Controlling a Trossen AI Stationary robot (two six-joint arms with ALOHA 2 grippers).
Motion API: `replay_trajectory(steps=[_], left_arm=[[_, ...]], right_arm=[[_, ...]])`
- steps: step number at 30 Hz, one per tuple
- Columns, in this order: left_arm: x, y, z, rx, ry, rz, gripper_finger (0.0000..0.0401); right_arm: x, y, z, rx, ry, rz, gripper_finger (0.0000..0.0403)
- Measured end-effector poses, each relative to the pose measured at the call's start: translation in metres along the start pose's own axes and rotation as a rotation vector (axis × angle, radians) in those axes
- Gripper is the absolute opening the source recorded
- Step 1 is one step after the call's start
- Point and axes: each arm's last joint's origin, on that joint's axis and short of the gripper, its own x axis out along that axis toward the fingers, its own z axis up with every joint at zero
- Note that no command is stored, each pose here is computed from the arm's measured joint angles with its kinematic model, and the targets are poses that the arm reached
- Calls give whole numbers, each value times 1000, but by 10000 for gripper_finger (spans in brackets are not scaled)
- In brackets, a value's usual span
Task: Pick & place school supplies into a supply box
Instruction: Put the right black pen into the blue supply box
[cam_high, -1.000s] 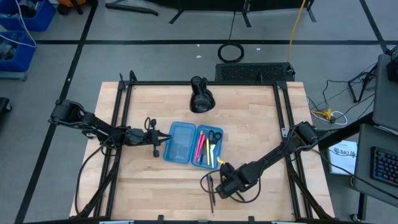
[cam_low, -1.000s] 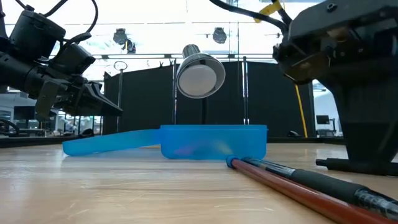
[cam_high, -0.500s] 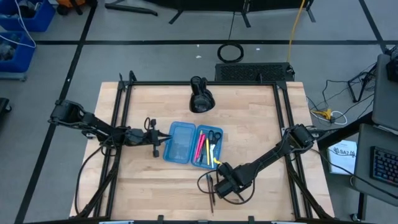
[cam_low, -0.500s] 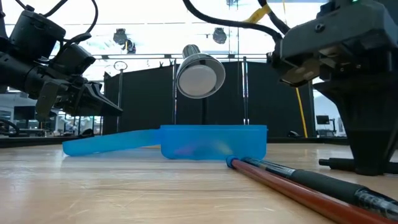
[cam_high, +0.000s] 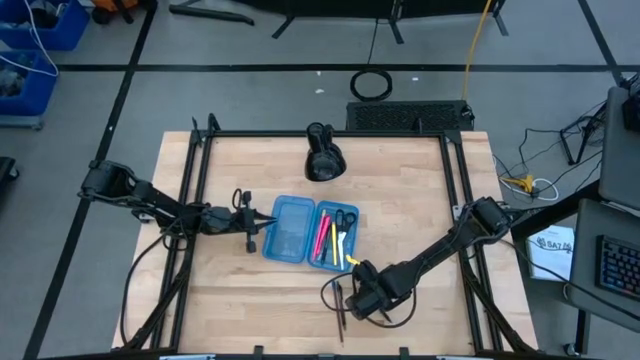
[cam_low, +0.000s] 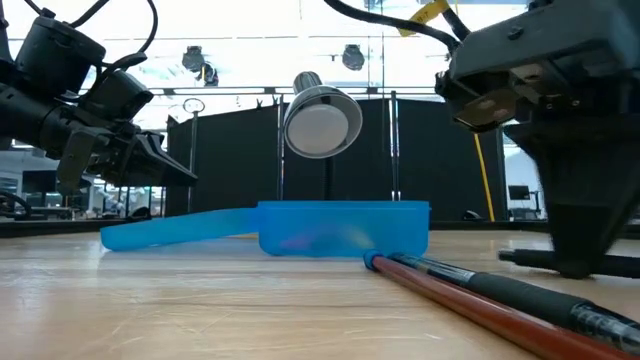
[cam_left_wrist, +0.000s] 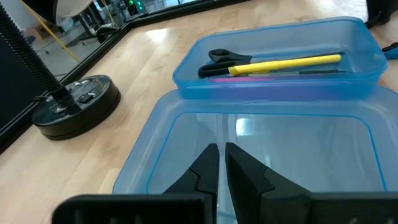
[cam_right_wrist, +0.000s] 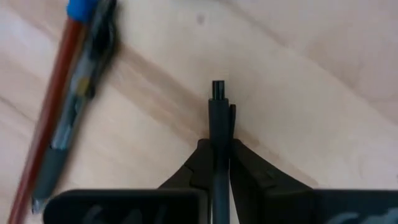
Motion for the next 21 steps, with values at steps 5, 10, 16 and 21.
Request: replay_trajectory(steps=[5,10,16,21], left_arm=[[0,0,0,0,0,0,35],[0,0,0,0,0,-1,35],[0,0,0,0,0,-1,35],[0,0,0,0,0,-1,35]], right_arm=[[-13,1,4,14,-77,47,19],[-20,0,6,19,-100,69,18],[-21,1,6,19,-98,77,18],[-21,2,6,14,-98,92,18]])
